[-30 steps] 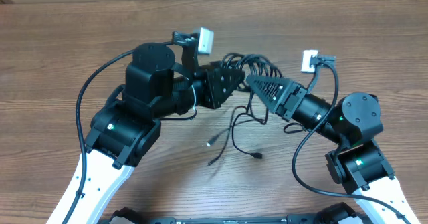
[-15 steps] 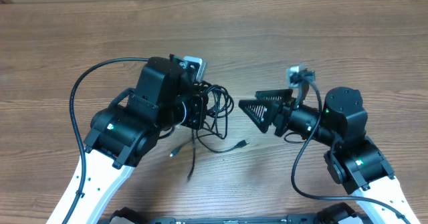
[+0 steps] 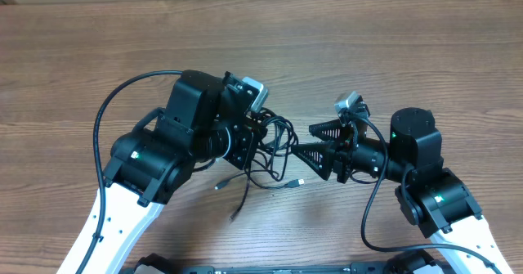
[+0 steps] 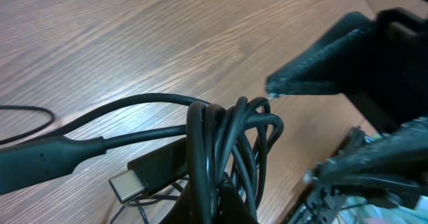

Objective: Untangle cables

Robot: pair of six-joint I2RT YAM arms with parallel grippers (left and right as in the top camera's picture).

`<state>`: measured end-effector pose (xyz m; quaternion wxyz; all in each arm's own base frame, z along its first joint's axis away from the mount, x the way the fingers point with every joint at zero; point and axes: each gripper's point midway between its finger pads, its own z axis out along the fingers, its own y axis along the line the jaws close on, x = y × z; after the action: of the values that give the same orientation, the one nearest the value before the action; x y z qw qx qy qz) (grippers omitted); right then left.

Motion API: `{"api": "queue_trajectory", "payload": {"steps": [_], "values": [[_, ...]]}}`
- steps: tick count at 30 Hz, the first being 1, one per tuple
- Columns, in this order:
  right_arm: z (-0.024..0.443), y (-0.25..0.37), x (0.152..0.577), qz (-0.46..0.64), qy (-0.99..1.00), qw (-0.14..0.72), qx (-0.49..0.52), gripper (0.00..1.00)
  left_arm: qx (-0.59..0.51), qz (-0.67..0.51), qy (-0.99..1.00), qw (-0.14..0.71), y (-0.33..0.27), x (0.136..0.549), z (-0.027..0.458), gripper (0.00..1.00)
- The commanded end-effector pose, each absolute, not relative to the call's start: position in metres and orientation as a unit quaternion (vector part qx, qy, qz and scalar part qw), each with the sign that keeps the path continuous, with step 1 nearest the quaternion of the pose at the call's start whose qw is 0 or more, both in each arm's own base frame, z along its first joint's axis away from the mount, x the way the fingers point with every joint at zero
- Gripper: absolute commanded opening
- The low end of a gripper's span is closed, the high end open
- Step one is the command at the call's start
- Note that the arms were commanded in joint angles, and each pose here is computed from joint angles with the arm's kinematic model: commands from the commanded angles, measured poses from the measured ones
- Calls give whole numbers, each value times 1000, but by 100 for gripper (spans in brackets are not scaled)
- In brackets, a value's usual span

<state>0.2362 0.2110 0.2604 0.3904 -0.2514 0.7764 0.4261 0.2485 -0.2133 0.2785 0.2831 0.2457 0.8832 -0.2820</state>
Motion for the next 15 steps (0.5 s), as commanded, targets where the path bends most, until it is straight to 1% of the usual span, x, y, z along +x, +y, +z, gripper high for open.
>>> {"api": "queue_trajectory", "payload": {"steps": [1, 2, 4, 5, 6, 7, 9, 11, 13, 14, 15], "values": [[268, 212, 234, 426, 765, 402, -266, 66, 271, -317, 863, 285, -223, 241, 291, 4], [268, 212, 234, 426, 765, 403, -267, 66, 271, -317, 863, 285, -223, 241, 291, 4], [270, 212, 235, 426, 761, 409, -268, 61, 262, -319, 866, 282, -223, 241, 291, 4], [272, 212, 236, 426, 759, 412, -269, 51, 261, -320, 866, 281, -223, 241, 291, 4], [272, 212, 236, 426, 759, 412, -269, 48, 261, -320, 866, 281, -223, 241, 291, 4], [272, 212, 236, 426, 759, 412, -269, 40, 261, -320, 866, 283, -224, 242, 292, 4], [271, 212, 236, 426, 760, 410, -269, 34, 254, -323, 867, 282, -224, 242, 292, 4], [271, 212, 236, 426, 760, 410, -269, 31, 247, -326, 868, 281, -224, 243, 293, 4], [271, 212, 236, 427, 760, 410, -269, 32, 245, -327, 869, 280, -224, 243, 293, 4], [271, 212, 236, 427, 760, 410, -268, 44, 245, -327, 869, 279, -224, 243, 293, 4], [271, 212, 236, 427, 761, 409, -267, 51, 247, -331, 867, 278, -225, 242, 294, 4]]}}
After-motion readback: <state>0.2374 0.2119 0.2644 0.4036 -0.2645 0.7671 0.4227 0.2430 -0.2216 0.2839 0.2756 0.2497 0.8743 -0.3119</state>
